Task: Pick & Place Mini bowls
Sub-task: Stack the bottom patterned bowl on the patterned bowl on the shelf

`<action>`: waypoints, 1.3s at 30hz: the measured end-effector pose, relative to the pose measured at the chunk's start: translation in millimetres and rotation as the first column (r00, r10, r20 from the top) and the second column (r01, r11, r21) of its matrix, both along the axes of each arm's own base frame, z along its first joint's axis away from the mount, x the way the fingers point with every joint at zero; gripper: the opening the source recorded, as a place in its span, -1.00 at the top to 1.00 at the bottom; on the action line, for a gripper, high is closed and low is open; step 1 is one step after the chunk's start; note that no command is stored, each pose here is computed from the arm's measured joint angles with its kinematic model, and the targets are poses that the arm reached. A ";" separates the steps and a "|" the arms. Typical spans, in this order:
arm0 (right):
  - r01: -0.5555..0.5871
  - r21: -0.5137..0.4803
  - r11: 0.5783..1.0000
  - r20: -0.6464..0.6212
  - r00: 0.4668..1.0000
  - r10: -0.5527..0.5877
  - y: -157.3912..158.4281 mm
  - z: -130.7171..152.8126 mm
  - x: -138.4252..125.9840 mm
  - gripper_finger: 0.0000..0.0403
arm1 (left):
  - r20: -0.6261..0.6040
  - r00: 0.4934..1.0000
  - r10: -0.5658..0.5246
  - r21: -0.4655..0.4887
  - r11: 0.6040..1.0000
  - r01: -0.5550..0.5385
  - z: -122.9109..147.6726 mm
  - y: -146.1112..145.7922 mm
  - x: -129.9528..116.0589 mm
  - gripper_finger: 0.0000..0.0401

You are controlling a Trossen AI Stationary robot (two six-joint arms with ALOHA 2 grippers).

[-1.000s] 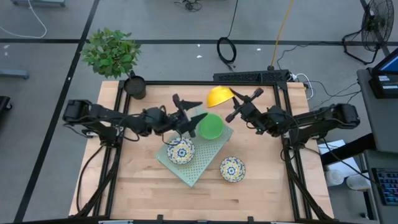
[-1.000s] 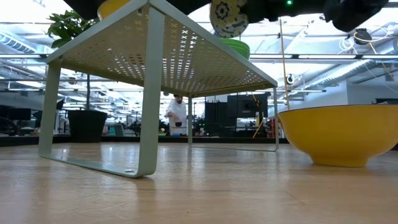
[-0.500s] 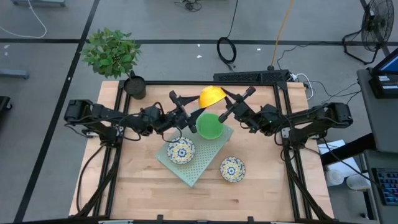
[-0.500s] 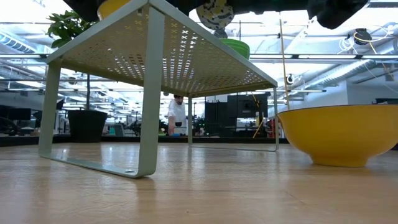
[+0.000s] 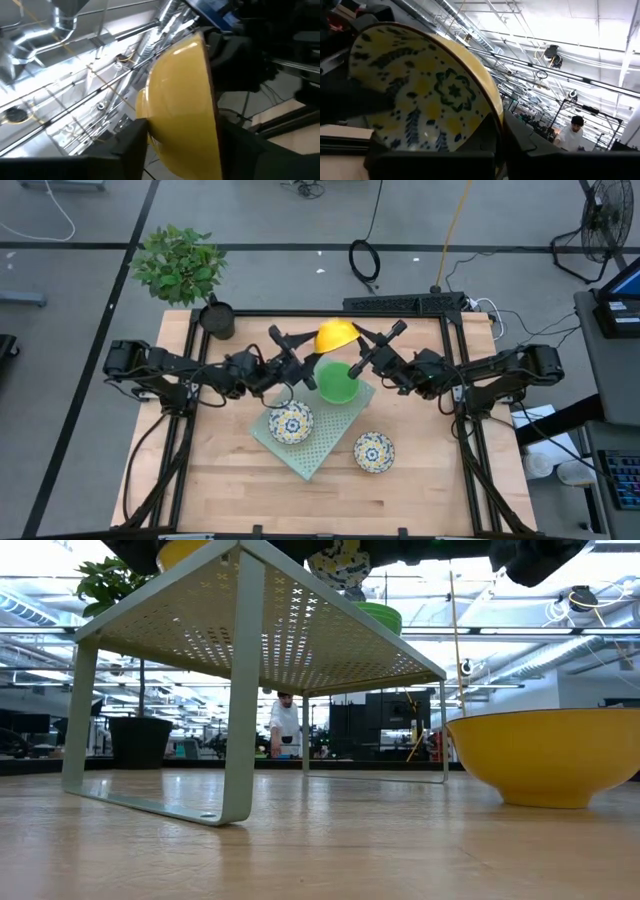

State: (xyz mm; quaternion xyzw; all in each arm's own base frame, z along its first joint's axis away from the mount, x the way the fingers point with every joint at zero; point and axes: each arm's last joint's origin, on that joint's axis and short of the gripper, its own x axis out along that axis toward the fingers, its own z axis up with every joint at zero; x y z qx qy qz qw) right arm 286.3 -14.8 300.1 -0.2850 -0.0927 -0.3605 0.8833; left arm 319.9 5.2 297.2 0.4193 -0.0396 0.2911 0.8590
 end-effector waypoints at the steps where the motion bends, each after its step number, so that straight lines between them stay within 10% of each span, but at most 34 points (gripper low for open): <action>1: 0.002 0.002 1.000 -0.001 1.000 -0.002 -0.1 -0.4 0.3 0.99 | 0.005 1.000 0.003 -0.004 1.000 -0.003 0.4 -0.4 -0.2 0.07; 12: -0.043 0.085 0.995 -0.015 0.999 0.044 0.4 -6.7 3.9 0.88 | 0.088 0.992 0.094 -0.058 0.994 -0.089 7.2 -6.8 -4.8 0.59; 25: -0.048 0.190 0.981 -0.226 0.970 0.091 15.9 -33.3 9.5 0.09 | 0.089 0.957 0.274 -0.096 0.959 -0.266 14.7 -11.5 -14.5 0.94; 39: 0.241 0.117 0.963 -0.312 0.930 -0.194 59.0 -30.5 -5.1 0.06 | -0.094 0.830 0.549 -0.135 0.819 -0.557 131.5 -30.4 -45.5 0.94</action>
